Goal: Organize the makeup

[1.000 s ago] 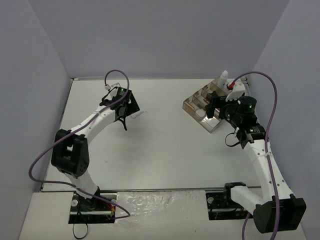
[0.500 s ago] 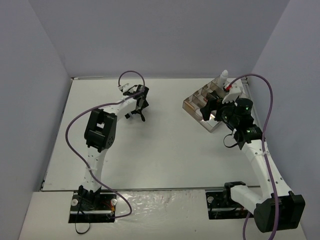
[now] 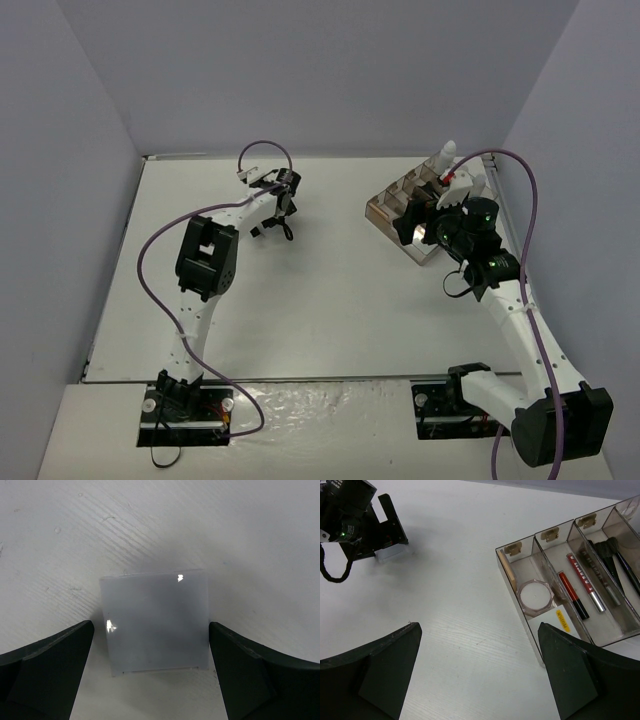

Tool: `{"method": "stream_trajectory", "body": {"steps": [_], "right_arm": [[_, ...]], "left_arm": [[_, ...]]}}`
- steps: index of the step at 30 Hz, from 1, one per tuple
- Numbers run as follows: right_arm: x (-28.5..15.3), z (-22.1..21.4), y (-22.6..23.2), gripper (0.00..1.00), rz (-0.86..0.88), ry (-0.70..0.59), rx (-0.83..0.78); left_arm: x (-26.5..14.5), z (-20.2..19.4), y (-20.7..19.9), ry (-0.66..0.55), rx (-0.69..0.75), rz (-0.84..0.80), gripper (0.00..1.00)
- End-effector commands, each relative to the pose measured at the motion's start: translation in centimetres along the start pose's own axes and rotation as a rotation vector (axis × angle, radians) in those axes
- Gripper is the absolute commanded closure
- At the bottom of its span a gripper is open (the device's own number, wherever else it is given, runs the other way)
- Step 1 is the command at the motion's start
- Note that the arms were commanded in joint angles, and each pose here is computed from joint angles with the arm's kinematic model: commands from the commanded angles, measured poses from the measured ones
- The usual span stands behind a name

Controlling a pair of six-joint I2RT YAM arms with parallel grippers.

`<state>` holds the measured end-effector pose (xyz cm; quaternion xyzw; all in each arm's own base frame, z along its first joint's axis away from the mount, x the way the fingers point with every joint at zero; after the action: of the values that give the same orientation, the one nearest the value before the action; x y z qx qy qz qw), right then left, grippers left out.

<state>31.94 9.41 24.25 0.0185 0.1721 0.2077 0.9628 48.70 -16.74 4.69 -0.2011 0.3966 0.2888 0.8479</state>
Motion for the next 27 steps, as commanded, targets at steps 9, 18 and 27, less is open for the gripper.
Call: {"method": "stream_trajectory", "body": {"steps": [9,18,27], "right_arm": [[-0.2,2.3,0.7,0.0,0.023,-0.088,-0.039],[0.4,1.0,2.9,0.0,0.173,-0.013,-0.001],[0.6,-0.2,9.7,0.0,0.519,0.088,0.078]], "left_arm": [[0.1,-2.3,2.5,0.1,-0.022,0.022,0.35],[-5.0,-1.0,3.3,0.057,0.24,-0.157,0.88],[-20.5,-3.1,2.5,-0.244,0.836,-0.645,0.87]]}}
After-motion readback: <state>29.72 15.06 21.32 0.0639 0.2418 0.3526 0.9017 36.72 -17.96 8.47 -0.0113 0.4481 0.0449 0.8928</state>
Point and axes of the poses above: each gripper's point midway between its finger pads, its own x axis out along the fingers, its own y axis along the line the jaws close on, z = x × y, the point moved 2 cm from there along -x, back along the fingers, and after that the axes turned 4 degrees about -x, right-handed, at the moved point
